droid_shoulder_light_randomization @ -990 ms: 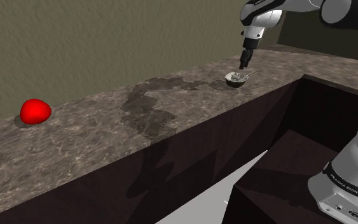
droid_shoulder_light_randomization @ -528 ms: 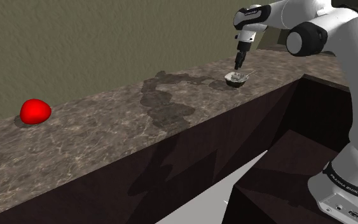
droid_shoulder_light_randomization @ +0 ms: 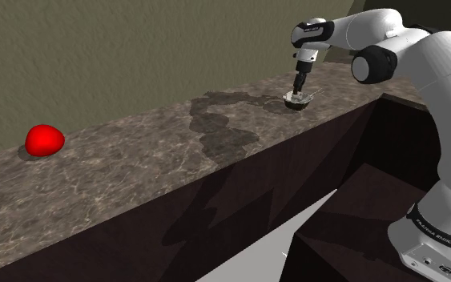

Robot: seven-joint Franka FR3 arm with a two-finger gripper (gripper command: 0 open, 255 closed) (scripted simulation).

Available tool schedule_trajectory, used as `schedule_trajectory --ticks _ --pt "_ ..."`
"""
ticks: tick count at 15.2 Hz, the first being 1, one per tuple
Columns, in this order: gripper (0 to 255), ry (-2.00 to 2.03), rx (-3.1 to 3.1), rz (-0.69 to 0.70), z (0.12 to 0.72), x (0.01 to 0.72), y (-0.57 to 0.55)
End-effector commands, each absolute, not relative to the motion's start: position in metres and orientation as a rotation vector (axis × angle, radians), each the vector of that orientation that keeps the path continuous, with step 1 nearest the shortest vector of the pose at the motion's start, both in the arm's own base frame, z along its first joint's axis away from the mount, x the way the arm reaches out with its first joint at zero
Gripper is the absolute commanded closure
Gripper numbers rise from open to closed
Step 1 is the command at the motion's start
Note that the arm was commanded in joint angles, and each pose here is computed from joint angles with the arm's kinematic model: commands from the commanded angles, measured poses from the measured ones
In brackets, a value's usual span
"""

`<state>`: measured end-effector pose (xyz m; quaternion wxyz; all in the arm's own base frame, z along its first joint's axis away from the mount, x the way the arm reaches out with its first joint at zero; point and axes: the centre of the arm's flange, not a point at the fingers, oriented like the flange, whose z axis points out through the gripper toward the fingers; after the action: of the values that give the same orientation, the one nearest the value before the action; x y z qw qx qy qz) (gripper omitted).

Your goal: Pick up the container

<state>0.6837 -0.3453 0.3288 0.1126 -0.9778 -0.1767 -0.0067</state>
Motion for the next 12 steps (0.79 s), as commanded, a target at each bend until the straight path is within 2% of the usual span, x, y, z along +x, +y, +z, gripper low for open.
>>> schedule_trajectory --ticks 1,2,3,12 --pt "0 -0.518 -2.87 -0.02 0.3205 0.6837 -0.3462" --pt "0 -0.518 -2.87 -0.02 0.3205 0.6837 -0.3462" --pt "255 -0.518 -2.87 -0.02 0.3201 0.6841 -0.3457" --pt "255 -0.518 -2.87 -0.02 0.3205 0.6837 -0.3462"
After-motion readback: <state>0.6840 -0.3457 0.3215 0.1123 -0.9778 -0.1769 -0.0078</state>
